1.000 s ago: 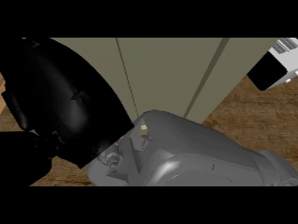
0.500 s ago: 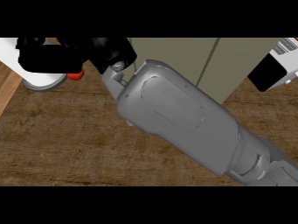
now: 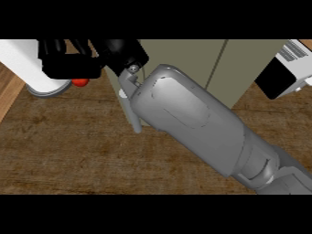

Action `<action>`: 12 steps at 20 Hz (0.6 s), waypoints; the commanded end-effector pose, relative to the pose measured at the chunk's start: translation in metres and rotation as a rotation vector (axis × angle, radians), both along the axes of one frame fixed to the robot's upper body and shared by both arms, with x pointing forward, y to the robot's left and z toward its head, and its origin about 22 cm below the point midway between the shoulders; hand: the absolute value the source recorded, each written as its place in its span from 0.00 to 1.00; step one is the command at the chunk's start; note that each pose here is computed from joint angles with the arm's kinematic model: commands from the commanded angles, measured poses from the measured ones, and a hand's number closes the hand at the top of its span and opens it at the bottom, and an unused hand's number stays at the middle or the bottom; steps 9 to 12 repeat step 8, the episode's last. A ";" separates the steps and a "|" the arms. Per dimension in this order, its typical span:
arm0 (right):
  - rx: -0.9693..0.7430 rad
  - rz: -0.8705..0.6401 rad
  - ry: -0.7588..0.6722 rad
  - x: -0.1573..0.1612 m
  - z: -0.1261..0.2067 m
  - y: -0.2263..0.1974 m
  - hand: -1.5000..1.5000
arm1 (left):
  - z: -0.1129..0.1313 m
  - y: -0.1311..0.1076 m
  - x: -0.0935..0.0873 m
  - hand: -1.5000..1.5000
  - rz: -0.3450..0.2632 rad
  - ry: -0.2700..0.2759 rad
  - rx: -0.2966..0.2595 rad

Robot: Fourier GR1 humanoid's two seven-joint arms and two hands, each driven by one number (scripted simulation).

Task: Pick up the wine, place it into the cabinet and close the cabinet

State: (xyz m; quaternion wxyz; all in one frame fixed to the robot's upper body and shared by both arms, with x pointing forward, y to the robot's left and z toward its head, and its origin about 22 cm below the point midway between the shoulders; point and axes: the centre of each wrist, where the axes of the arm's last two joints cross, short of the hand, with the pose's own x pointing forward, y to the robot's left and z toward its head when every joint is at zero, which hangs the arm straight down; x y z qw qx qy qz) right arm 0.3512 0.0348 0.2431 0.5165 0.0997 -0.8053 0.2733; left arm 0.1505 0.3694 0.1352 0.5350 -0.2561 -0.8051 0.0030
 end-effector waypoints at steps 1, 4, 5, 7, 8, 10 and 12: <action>-0.060 -0.248 0.100 0.057 -0.038 -0.071 1.00 | 0.005 0.001 0.003 1.00 0.018 -0.006 0.002; -0.057 -0.282 0.091 0.060 -0.042 -0.076 1.00 | 0.011 -0.001 0.003 1.00 0.005 -0.004 0.009; -0.076 -0.266 0.083 0.060 -0.045 -0.075 1.00 | 0.009 0.000 0.005 1.00 0.004 -0.011 0.015; -0.072 -0.266 0.091 0.058 -0.043 -0.070 1.00 | 0.007 -0.006 0.002 1.00 -0.004 -0.003 0.006; -0.065 -0.261 0.063 0.060 -0.045 -0.075 1.00 | 0.006 -0.002 0.004 1.00 0.016 0.001 0.007; -0.065 -0.261 0.063 0.060 -0.045 -0.075 1.00 | 0.006 -0.002 0.004 1.00 0.016 0.001 0.007; -0.065 -0.261 0.063 0.060 -0.045 -0.075 1.00 | 0.006 -0.002 0.004 1.00 0.016 0.001 0.007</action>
